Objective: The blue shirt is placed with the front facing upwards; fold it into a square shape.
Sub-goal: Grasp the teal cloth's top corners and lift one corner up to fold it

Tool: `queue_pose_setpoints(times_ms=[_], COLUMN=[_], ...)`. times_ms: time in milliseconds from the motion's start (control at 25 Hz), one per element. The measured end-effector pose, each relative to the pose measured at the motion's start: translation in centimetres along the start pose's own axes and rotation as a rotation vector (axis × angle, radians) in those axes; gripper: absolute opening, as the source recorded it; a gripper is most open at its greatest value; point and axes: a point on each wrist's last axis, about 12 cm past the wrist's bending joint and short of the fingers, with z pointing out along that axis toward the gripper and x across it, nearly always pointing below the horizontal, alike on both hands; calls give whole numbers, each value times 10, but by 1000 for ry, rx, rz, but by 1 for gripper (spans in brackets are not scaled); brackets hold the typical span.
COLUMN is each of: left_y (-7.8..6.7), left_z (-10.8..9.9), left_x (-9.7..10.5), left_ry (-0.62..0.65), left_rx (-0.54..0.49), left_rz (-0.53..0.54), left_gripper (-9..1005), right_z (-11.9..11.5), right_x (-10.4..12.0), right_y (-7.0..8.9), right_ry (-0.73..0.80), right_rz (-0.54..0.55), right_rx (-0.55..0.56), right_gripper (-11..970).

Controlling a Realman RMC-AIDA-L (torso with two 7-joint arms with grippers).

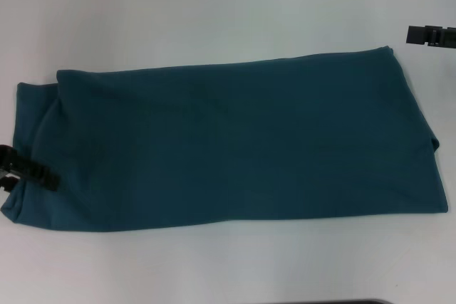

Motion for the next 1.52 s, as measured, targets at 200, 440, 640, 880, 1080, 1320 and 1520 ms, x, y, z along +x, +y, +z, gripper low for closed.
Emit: queue_pose_setpoints(times_ms=[200, 440, 640, 880, 1080, 1320, 1520], left_y=[-2, -3, -2, 0, 2, 6, 10], left_z=[1, 0, 0, 0, 1, -2, -5], left_x=[-2, -3, -4, -3, -2, 0, 2], left_ry=[4, -1, -5, -10, -14, -21, -29], left_rx=[-2, -7, -9, -13, -21, -34, -37], left_rz=[8, 3, -2, -8, -12, -20, -23], left_gripper=[810, 729, 478, 336, 177, 38, 31], right_z=[1, 1, 1, 1, 1, 2, 4], right_x=[-1, -1, -1, -1, -1, 0, 2], right_y=[0, 0, 0, 0, 0, 1, 1], right_ry=[0, 0, 0, 0, -1, -1, -1], right_rz=[-2, -3, -4, -3, -1, 2, 5], right_rx=[-1, 0, 0, -1, -4, -7, -9], right_gripper=[909, 909, 909, 908, 908, 908, 800])
